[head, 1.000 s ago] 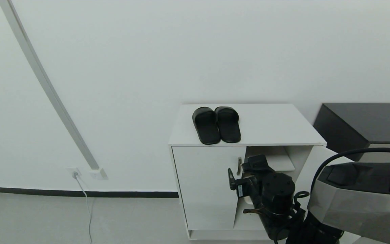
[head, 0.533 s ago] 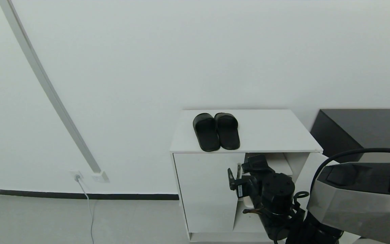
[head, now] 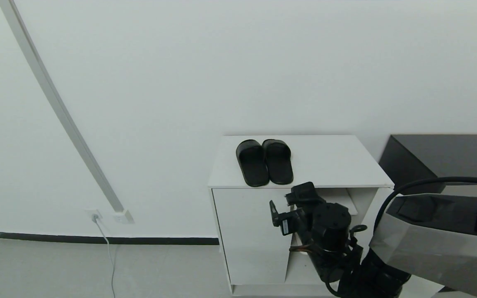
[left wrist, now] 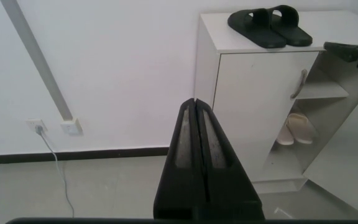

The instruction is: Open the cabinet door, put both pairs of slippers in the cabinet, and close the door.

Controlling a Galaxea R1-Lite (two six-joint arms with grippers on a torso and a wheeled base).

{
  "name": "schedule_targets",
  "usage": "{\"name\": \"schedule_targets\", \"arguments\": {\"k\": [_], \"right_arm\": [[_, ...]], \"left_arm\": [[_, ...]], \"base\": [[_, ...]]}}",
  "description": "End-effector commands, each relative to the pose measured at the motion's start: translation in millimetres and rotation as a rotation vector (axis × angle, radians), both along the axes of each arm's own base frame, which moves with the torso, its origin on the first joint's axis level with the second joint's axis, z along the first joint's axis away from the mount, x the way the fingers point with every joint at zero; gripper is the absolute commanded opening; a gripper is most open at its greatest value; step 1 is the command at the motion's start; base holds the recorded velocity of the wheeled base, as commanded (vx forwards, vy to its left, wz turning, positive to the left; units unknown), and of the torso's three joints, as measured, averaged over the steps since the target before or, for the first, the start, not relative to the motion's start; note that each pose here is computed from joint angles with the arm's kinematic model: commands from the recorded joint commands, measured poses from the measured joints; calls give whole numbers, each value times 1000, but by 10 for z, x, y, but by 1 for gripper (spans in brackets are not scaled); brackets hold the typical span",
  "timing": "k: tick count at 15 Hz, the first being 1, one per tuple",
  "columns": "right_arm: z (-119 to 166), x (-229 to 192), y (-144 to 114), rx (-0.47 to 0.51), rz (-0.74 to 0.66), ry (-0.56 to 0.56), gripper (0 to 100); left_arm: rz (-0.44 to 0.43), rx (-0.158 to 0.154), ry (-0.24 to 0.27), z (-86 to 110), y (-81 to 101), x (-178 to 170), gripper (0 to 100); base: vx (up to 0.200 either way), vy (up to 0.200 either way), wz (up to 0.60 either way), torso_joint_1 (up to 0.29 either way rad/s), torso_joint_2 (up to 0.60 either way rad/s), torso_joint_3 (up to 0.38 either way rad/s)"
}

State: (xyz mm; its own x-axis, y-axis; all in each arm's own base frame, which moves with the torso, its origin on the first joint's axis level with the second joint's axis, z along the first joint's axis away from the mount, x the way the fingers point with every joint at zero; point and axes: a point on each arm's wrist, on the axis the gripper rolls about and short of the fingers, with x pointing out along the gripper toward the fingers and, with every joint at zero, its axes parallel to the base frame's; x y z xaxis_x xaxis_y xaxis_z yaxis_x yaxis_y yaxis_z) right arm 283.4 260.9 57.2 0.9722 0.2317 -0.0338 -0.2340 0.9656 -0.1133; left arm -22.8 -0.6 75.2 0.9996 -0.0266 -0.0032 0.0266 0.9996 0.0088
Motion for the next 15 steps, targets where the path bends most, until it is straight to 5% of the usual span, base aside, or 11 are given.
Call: {"name": "schedule_targets", "arguments": {"k": [1, 7, 15], "right_arm": [[383, 152, 108, 62, -8, -4, 100], [1105, 282, 372, 156, -7, 159, 100], [871, 234, 420, 128, 32, 235, 100]], "left_arm": [[1, 0, 0, 0, 0, 0, 0], [1, 2, 0, 0, 0, 0, 0], [1, 2, 1, 0, 0, 1, 0]], "base": [[0, 0, 0, 0, 0, 0], [0, 0, 0, 0, 0, 0], [175, 0, 0, 5, -2, 0]]}}
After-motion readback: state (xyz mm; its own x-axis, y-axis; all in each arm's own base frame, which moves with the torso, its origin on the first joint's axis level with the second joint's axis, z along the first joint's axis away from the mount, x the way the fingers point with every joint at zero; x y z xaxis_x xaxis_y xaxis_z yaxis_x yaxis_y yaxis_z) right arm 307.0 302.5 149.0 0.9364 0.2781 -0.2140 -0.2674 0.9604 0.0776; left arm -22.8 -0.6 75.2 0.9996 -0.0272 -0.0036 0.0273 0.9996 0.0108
